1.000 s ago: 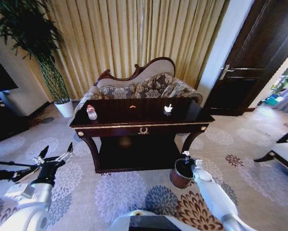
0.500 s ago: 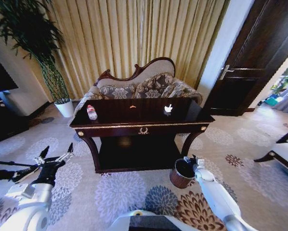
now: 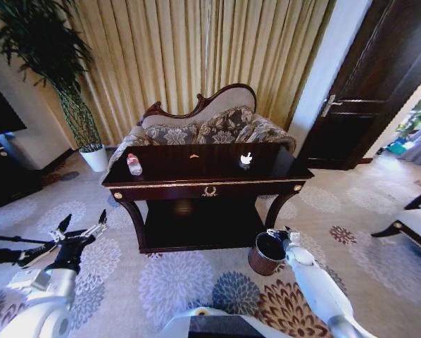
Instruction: Move to the front of the table and place the trash on the table into the trash bin.
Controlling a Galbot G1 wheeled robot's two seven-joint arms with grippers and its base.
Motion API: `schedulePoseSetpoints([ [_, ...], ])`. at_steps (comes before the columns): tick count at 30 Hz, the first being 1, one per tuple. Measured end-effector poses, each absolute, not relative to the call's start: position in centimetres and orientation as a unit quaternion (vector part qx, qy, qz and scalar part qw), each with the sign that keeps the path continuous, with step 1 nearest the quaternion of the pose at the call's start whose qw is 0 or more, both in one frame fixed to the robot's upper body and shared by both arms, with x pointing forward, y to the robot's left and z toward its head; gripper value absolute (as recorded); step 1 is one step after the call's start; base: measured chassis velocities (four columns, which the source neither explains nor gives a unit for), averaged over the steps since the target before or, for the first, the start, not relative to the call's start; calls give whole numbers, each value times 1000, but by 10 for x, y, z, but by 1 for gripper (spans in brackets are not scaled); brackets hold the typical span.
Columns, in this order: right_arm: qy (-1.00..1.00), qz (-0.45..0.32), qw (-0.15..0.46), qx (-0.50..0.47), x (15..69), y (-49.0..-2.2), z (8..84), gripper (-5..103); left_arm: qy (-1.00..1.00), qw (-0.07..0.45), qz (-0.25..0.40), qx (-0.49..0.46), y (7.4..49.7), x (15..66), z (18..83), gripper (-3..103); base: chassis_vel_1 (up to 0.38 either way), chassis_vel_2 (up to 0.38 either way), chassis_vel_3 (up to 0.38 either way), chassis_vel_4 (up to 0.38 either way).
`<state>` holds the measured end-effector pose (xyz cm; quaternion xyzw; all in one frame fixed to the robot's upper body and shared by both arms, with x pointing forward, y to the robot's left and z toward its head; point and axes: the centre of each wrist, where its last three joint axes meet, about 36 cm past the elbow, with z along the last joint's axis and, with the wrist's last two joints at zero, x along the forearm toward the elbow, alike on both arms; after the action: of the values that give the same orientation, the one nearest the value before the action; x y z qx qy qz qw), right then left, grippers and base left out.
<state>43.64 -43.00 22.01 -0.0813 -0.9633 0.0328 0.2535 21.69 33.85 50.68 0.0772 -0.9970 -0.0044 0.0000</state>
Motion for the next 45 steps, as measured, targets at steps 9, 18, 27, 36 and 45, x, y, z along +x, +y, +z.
schedulePoseSetpoints([
  [9,-963,30,255,-84,436,-432,220,100,-997,1,-4,77,339,218,506,100,0,0,0,0],
  [18,-963,27,254,-84,438,-433,223,100,-997,1,-3,78,339,217,505,100,0,0,0,0],
  [27,-963,21,255,-86,431,-433,222,100,-997,1,-4,78,340,216,505,100,0,0,0,0],
  [36,-974,-17,214,-78,421,-428,248,100,-997,-3,-4,76,338,217,507,100,0,0,0,0],
  [45,-989,-43,137,-45,395,-406,308,100,-997,1,-2,80,341,217,503,100,0,0,0,0],
])
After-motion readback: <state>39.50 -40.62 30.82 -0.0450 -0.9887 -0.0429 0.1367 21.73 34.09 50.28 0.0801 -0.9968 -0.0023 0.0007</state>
